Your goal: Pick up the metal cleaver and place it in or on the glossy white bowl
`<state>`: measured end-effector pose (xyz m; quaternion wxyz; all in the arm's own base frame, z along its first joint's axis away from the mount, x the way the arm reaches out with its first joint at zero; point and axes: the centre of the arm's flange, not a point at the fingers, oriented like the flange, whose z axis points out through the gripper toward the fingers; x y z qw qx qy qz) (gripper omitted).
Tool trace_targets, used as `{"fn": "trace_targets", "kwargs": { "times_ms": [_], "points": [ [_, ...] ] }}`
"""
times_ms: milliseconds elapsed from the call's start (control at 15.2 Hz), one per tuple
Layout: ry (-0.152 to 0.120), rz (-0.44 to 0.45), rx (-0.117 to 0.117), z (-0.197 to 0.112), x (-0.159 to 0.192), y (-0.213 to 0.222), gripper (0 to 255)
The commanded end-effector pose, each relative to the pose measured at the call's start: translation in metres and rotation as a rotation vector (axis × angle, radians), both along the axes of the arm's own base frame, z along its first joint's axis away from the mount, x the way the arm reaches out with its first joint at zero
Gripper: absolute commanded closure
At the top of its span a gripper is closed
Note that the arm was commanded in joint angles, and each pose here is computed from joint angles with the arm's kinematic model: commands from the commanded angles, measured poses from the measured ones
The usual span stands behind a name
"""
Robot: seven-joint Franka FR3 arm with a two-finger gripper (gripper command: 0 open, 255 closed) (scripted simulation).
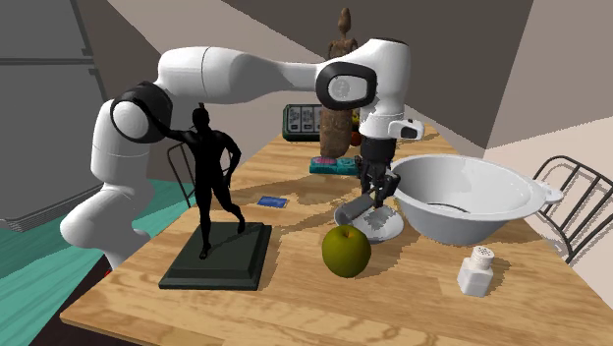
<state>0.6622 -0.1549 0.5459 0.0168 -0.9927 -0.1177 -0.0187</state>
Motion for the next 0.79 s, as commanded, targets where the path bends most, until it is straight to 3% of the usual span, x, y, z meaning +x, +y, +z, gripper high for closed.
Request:
{"fn": "trace_targets", "kwargs": {
  "times_ms": [0, 264, 726],
  "points": [
    [-0.009, -0.007, -0.007, -0.021, 0.004, -0.005, 255],
    [-0.009, -0.007, -0.007, -0.042, 0.004, -0.005, 255],
    [-0.009, -0.007, -0.007, -0.042, 0.004, -0.005, 255]
  ]
}}
